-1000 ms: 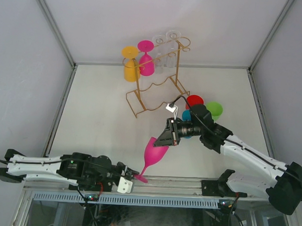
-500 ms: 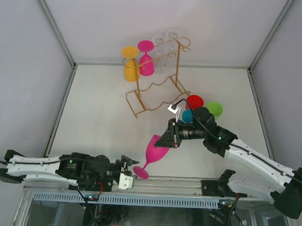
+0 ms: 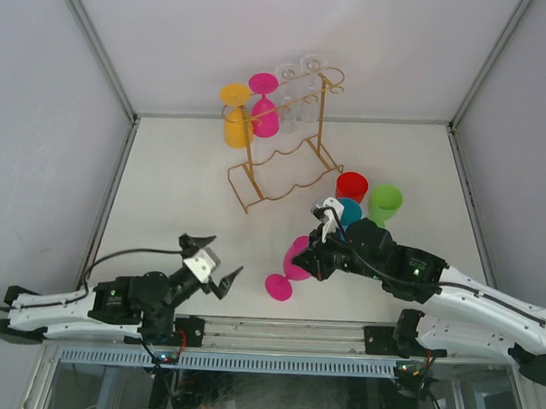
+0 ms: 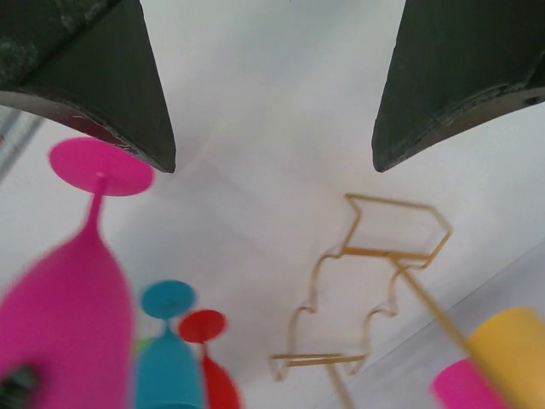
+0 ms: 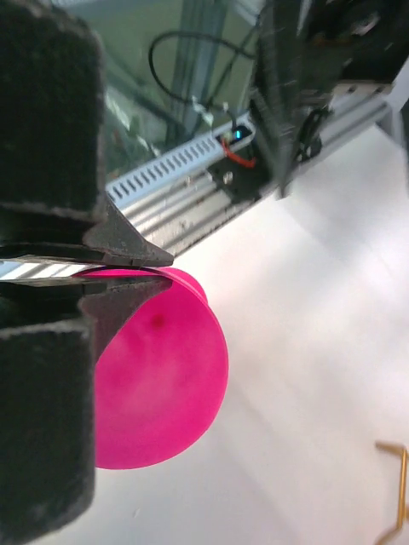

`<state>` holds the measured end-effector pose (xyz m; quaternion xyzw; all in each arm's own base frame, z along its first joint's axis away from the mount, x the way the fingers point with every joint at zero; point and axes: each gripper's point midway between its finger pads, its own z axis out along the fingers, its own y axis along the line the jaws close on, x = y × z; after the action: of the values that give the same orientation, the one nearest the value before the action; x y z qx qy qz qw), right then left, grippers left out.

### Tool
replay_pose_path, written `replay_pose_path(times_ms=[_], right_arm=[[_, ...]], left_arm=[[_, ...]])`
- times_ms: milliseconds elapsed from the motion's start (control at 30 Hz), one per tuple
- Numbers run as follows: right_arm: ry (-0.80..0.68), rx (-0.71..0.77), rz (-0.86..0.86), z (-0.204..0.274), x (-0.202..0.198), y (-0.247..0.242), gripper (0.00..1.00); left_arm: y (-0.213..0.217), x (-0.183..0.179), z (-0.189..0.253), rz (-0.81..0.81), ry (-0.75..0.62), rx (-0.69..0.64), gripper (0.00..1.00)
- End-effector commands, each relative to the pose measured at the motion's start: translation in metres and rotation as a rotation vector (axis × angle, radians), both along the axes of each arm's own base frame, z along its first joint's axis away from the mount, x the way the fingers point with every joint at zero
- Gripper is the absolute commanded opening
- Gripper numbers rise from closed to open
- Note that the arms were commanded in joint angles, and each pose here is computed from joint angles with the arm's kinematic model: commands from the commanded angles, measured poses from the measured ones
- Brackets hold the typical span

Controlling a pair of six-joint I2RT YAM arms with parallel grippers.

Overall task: Take the wine glass off the wine glass rack
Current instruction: Place the wine glass at the center of the board.

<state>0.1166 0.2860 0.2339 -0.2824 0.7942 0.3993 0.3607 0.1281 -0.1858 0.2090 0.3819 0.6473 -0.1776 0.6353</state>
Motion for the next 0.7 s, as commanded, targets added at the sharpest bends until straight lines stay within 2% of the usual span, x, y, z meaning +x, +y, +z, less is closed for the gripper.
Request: replay_pose_path(times_ms=[0,133,267,433,567,667], right_arm=[[-0.21,-0.147,-0.211,0.008,0.035,-0.034,0.0],[-0.212,-0.218,-0.259,-0.001,0.039,-0.05,0.0],[-0.199,-0.266,-0.38,-0.007,0.052,-0.072,0.0],[-0.065,-0.254,-0.474,-0.017,0.063,-0.094,0.0],[-0.023,-0.293,-0.502,-0.027,0.061,-0.11,0.0],[0.022,-0.285,-0.588,-0.03,0.067,-0.129,0.0]], left_arm=[[0.038,0.034,0.025,0.315,0.161,-0.285,1.0],[0.05,0.049,0.0,0.436,0.323,-0.259,1.0],[0.067,0.063,-0.016,0.589,0.463,-0.273,1.0],[0.08,0.073,-0.014,0.669,0.454,-0.323,1.0],[0.094,0.073,-0.006,0.721,0.408,-0.36,1.0],[0.104,0.073,0.001,0.749,0.375,-0.392,1.0]])
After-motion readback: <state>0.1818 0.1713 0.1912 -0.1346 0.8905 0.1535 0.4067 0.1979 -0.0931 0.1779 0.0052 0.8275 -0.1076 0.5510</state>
